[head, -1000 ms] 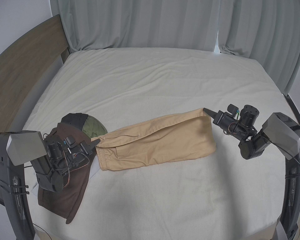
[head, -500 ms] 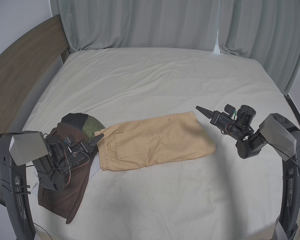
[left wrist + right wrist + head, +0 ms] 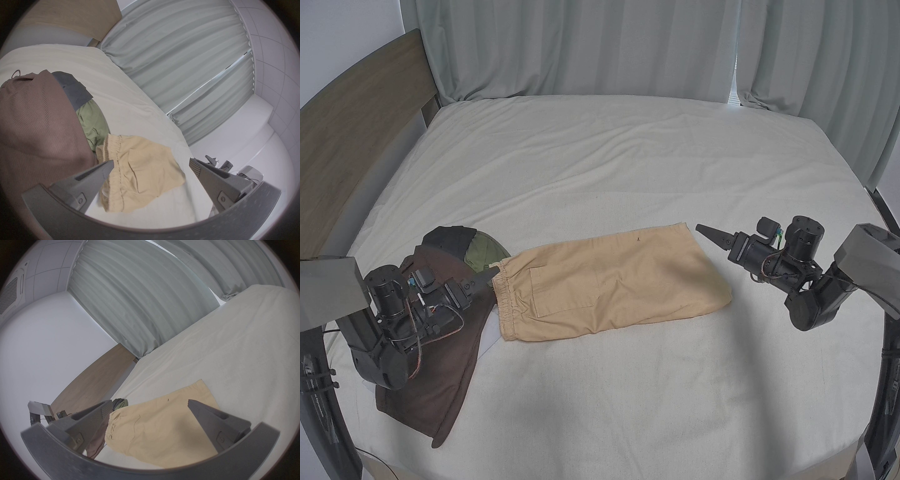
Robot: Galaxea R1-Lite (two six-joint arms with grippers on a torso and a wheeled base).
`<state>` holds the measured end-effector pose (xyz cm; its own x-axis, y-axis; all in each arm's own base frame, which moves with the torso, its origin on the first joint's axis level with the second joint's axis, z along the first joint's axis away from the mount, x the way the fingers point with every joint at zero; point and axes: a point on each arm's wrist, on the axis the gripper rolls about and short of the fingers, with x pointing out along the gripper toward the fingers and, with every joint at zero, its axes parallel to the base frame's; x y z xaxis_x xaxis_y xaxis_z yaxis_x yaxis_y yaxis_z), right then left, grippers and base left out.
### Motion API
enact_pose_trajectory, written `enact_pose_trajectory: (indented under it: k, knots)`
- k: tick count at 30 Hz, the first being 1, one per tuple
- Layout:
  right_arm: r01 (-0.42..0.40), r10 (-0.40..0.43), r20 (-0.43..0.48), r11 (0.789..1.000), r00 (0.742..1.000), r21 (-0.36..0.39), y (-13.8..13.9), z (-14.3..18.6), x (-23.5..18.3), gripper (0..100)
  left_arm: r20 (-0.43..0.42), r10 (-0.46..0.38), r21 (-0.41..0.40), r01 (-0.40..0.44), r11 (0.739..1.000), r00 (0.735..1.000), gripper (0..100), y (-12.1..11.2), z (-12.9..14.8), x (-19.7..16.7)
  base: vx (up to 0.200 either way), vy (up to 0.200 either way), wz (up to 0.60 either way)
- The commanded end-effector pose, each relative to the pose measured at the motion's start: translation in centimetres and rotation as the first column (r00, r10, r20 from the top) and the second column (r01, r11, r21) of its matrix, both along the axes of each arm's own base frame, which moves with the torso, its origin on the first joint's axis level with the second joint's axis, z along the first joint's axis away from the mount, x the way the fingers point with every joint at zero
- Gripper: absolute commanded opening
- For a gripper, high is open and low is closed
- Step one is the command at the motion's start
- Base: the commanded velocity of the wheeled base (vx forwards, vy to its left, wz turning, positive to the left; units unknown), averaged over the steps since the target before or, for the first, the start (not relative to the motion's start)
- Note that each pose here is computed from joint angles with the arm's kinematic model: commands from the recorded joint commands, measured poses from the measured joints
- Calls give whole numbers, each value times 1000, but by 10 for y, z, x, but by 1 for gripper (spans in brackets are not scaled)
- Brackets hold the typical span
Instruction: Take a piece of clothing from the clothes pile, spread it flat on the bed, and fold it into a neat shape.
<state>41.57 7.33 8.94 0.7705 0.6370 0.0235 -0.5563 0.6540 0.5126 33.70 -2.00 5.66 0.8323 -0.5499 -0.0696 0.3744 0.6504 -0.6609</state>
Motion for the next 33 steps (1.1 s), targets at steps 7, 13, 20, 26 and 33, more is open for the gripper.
enact_pose_trajectory:
  k: [7,13,20,26,33]
  knots:
    - [3,-4,-21,1000,1000,-14,1,-8,-35,100,76,-71,46,68,997,995,100,-1,29,-28,0,0,0]
    - [5,-5,-39,1000,999,-17,5,-15,-43,100,125,-93,179,70,981,988,100,-2,21,-32,0,0,0]
    - [9,-10,-36,1000,999,-18,18,-18,-51,100,207,-135,330,61,942,969,100,-3,19,-35,0,0,0]
    - [-13,11,-77,1000,997,-26,27,-25,-62,100,251,-166,440,40,897,954,100,0,14,-36,0,0,0]
    - [49,-55,-145,998,988,-51,27,-44,-68,100,275,-200,504,36,863,940,100,0,9,-35,0,0,0]
